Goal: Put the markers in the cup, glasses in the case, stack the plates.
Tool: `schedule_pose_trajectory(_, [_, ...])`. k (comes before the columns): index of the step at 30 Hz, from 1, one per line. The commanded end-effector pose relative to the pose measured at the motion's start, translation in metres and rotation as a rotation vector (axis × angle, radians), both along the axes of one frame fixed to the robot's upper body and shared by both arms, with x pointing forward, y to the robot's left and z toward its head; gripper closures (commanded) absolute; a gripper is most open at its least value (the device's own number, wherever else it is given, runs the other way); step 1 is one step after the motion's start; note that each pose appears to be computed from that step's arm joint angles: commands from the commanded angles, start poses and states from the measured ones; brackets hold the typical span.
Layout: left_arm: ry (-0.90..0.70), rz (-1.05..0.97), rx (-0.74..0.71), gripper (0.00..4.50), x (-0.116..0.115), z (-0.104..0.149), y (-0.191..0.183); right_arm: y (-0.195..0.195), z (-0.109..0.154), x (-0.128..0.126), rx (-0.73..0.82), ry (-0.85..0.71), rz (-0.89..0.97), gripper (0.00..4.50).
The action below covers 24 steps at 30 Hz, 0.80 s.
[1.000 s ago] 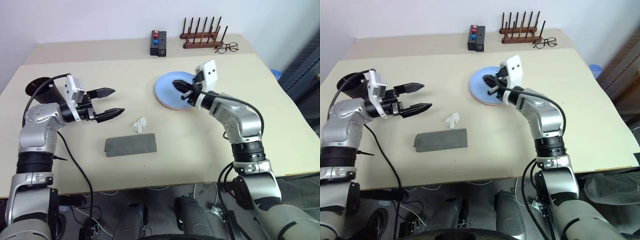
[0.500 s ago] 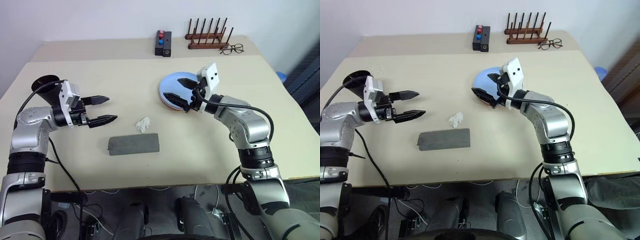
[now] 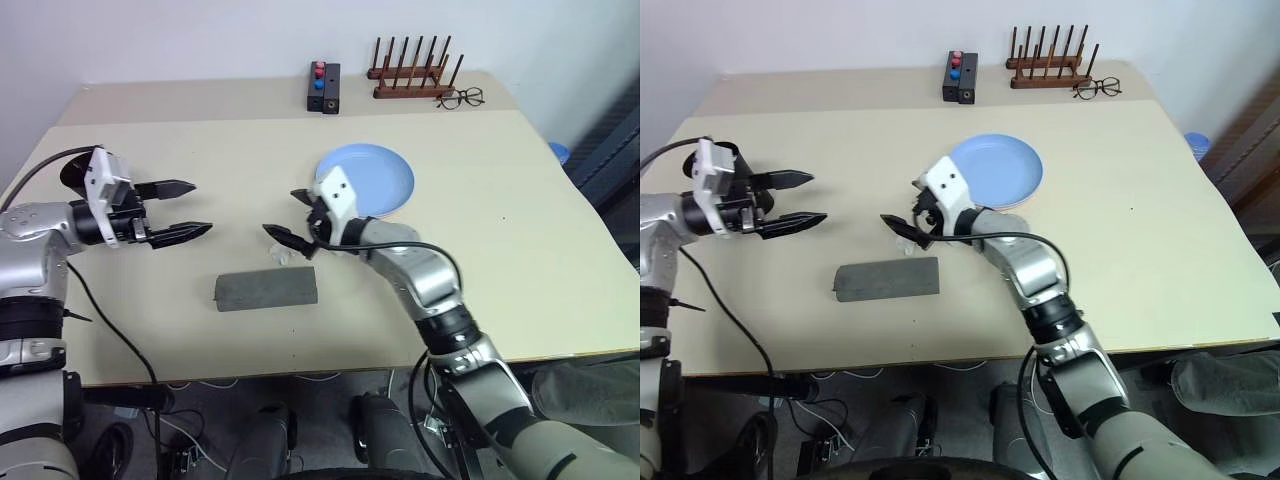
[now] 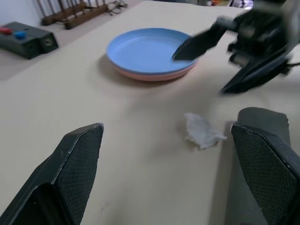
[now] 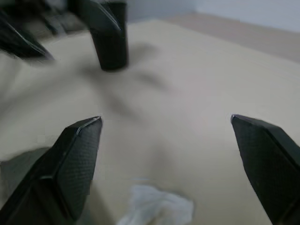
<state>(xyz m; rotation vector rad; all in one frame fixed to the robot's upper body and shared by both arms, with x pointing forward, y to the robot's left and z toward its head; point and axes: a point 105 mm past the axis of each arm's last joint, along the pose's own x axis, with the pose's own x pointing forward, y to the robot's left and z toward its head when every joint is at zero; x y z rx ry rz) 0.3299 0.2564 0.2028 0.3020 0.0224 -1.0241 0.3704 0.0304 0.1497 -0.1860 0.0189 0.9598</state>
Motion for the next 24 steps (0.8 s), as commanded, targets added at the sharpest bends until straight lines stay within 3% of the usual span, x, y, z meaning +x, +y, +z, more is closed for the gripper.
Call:
schedule_pose_trajectory(1, [-0.04,-0.017,-0.004,0.0,-0.009,0.011,0.0,0.015,0.003,0.01,-0.011,-0.015,-0.022,0.04])
schedule_pose_trajectory(5, [-0.011,-0.051,0.005,0.0,-0.022,0.007,-0.004,0.018,-0.022,0.006,-0.174,0.003,0.043,0.04])
schedule_pose_trajectory(13, [-0.006,-0.065,0.001,0.0,-0.029,0.007,-0.008,-0.001,-0.012,-0.006,-0.171,0.122,0.137,0.04])
schedule_pose_trajectory(17, [-0.027,-0.07,-0.004,0.0,-0.024,0.007,-0.013,-0.003,-0.023,-0.009,-0.181,0.16,0.134,0.04])
schedule_pose_trajectory(21, [-0.029,-0.073,-0.006,0.0,-0.022,0.008,-0.016,0.003,-0.03,-0.013,-0.16,0.187,0.132,1.27])
schedule_pose_trajectory(24, [-0.029,-0.074,-0.003,0.0,-0.021,0.008,-0.015,0.007,-0.033,-0.011,-0.18,0.177,0.113,1.27])
